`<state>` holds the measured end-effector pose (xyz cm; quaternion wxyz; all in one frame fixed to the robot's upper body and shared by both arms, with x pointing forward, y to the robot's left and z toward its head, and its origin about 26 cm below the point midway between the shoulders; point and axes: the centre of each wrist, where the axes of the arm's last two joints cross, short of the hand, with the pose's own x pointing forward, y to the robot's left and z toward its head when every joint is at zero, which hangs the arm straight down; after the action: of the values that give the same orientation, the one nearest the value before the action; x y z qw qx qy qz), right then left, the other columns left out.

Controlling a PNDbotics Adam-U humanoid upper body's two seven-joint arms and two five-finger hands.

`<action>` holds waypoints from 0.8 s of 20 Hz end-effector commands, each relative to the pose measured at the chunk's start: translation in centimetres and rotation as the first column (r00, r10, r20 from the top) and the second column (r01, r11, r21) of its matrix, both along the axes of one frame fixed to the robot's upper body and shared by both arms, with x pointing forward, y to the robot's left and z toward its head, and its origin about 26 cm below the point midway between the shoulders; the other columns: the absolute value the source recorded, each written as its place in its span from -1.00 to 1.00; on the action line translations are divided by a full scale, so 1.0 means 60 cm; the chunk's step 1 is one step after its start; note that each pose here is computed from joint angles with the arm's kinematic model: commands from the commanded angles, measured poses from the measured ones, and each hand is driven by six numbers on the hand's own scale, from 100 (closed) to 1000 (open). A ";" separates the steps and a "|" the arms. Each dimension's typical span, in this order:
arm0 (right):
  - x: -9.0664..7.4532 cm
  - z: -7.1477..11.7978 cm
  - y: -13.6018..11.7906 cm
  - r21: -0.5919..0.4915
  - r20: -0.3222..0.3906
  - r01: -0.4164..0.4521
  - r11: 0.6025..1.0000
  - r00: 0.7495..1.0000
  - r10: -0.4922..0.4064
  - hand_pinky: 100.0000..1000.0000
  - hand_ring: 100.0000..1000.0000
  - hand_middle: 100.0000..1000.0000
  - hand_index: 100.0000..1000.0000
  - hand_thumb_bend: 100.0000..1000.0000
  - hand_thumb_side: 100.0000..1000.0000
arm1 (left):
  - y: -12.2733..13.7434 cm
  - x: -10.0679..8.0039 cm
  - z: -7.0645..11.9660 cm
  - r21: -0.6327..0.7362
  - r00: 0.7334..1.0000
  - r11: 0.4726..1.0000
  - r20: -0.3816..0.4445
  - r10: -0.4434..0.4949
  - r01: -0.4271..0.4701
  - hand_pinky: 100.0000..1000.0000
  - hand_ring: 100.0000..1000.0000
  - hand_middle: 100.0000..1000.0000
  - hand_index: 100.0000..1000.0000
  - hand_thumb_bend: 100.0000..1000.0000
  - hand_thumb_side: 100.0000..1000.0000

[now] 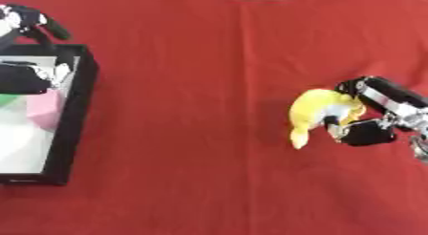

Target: Pick up the objects with one hand, pass them to the other hand, and then place them into the box on the other side of the table.

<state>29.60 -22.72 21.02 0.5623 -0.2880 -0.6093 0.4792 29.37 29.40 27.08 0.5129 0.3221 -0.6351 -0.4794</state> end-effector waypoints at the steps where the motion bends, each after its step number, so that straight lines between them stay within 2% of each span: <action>1: 0.001 0.031 -0.001 0.049 0.096 0.014 0.999 0.995 -0.018 0.64 0.30 -0.03 -0.05 -1.00 -1.00 | 0.000 -0.005 0.023 0.017 0.999 1.000 0.042 -0.009 0.008 0.75 0.32 0.33 0.44 -1.00 -0.68; 9: 0.005 0.050 0.023 0.161 0.213 0.067 0.985 0.972 -0.101 0.57 0.23 -0.01 -0.04 -1.00 -1.00 | -0.016 -0.002 0.046 0.018 0.995 0.997 0.076 -0.071 0.070 0.74 0.31 0.30 0.43 -1.00 -0.68; 16: 0.003 0.046 0.049 0.260 0.264 0.092 0.961 0.951 -0.163 0.54 0.24 0.02 -0.03 -1.00 -1.00 | -0.042 0.000 0.067 0.059 0.984 0.986 0.073 -0.160 0.155 0.73 0.32 0.31 0.44 -1.00 -0.68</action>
<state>30.00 -19.87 23.01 0.5419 -0.3166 -0.7062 0.3277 29.70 27.02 30.31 0.4522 0.2978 -0.6643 -0.5153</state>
